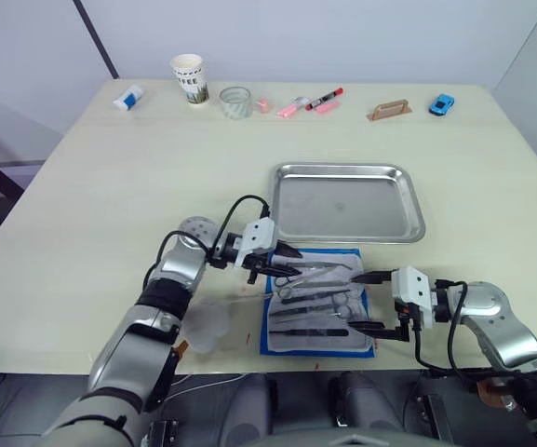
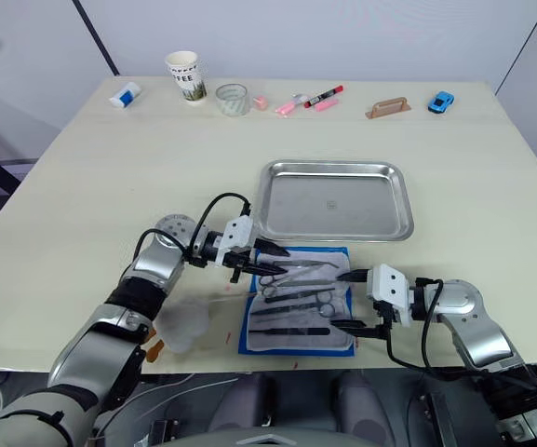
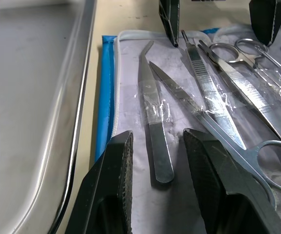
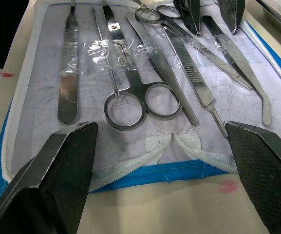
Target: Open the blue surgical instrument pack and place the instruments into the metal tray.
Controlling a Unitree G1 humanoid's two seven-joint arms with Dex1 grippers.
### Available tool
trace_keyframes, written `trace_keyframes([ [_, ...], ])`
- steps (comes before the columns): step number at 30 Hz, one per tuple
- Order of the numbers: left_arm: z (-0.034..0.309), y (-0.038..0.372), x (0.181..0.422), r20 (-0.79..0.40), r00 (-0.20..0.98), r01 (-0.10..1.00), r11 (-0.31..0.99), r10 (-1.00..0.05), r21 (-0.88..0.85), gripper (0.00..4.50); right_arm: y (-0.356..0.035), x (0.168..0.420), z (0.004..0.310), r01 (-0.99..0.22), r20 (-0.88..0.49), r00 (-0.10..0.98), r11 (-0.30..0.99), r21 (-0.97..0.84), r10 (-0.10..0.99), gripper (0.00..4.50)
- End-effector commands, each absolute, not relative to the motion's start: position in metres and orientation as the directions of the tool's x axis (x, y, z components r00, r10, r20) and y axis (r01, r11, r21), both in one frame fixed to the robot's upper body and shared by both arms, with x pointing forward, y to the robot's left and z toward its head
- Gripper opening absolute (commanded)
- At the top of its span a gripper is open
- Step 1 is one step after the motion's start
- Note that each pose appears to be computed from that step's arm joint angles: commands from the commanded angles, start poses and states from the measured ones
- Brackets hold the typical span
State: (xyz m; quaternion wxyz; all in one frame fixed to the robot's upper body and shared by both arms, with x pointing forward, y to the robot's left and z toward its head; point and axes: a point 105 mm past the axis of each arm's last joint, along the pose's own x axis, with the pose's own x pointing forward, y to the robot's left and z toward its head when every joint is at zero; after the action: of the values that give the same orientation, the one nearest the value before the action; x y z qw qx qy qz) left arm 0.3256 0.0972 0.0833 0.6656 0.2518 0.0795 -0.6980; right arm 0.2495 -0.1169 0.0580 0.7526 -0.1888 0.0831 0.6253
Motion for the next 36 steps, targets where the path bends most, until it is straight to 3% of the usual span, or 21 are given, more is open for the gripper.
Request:
trace_keyframes([
  [1,0.071,0.100,0.323,-0.507,-0.005,0.978,-0.110,-0.862,0.177,1.78,-0.123,0.248,0.032,-0.973,-0.447,0.227,0.187,-0.132,0.865,4.50],
  [3,0.070,0.101,0.323,-0.522,-0.009,0.978,-0.116,-0.853,0.171,1.78,-0.123,0.248,0.032,-0.973,-0.446,0.227,0.188,-0.132,0.866,4.50],
  [8,0.067,0.101,0.323,-0.528,-0.005,0.982,-0.105,-0.849,0.160,0.08,-0.123,0.247,0.032,-0.973,-0.445,0.227,0.188,-0.131,0.866,4.50],
  [9,0.067,0.101,0.323,-0.528,-0.003,0.982,-0.102,-0.849,0.158,0.02,-0.123,0.247,0.032,-0.973,-0.445,0.228,0.189,-0.131,0.866,4.50],
  [26,0.100,0.086,0.326,-0.512,0.013,0.966,-0.122,-0.859,0.228,0.02,-0.121,0.247,0.030,-0.977,-0.452,0.213,0.174,-0.126,0.866,4.50],
  [36,0.116,0.086,0.326,-0.561,0.033,0.959,-0.132,-0.827,0.251,0.02,-0.120,0.246,0.028,-0.978,-0.456,0.208,0.170,-0.123,0.865,4.50],
])
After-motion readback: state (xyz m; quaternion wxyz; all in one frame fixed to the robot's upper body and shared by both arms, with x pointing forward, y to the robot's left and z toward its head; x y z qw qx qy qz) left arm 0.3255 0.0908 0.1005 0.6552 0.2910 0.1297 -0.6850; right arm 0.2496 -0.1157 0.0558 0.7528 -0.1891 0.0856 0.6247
